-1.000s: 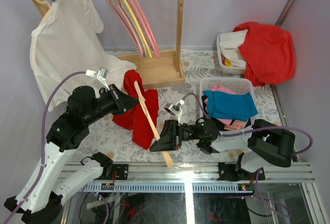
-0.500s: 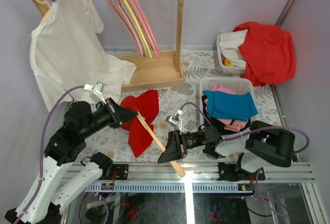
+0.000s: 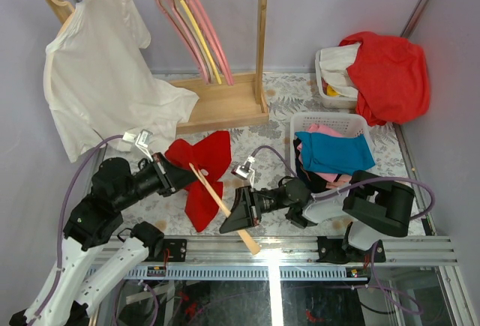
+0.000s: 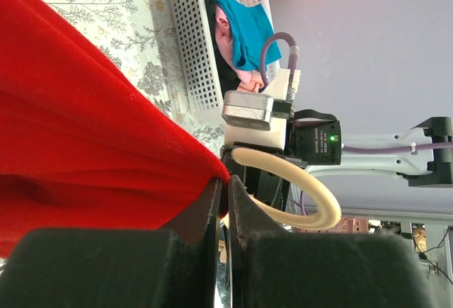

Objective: Place the t-shirt on the hanger

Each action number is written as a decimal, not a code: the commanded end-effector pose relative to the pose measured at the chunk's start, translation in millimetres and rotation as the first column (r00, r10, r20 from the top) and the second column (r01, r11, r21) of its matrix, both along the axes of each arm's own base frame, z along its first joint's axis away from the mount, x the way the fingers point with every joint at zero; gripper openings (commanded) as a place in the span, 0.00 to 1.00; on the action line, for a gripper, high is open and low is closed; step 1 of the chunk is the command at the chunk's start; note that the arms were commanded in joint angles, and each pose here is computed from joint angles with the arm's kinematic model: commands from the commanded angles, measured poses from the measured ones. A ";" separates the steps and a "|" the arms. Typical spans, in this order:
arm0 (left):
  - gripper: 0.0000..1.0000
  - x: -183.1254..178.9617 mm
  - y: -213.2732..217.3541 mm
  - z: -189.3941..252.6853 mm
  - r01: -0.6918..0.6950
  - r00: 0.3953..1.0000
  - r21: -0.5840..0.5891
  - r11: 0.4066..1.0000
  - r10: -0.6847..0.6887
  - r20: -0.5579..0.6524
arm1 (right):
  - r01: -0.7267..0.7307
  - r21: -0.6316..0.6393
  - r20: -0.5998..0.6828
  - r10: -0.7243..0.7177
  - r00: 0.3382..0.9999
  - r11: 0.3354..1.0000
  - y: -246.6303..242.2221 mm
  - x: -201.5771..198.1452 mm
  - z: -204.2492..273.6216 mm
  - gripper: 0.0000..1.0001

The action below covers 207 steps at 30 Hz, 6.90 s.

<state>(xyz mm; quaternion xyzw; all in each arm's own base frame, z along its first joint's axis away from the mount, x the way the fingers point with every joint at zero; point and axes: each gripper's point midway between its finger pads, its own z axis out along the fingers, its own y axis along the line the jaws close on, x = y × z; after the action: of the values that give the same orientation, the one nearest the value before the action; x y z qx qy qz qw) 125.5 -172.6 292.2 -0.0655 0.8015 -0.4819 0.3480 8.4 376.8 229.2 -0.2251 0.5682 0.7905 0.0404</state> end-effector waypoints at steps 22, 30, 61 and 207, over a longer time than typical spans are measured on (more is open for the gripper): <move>0.00 -38.5 -3.2 25.5 0.130 0.991 -0.077 0.989 -0.131 -0.002 | 0.105 0.207 0.115 -0.131 0.985 0.973 53.4 92.9 50.0 0.00; 0.00 -41.2 4.9 20.8 0.116 0.993 -0.047 0.992 -0.117 -0.013 | 0.137 0.326 0.203 -0.210 0.956 0.935 48.9 122.4 93.9 0.00; 0.03 -16.9 10.7 7.2 0.068 0.997 0.043 0.997 -0.067 -0.030 | 0.176 0.652 0.389 -0.524 0.757 0.738 -68.7 100.8 220.3 0.00; 0.00 115.2 5.0 187.1 -0.240 0.948 -0.192 0.952 0.272 0.165 | 0.730 -0.135 0.682 -0.471 0.559 0.670 -23.6 182.3 85.0 0.16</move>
<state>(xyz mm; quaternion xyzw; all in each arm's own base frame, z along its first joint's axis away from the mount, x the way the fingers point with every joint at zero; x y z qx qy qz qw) 245.6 -165.9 446.6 -0.1786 0.7419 -0.4713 0.4421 180.7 351.6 284.8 -0.2574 0.7371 0.4794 0.4007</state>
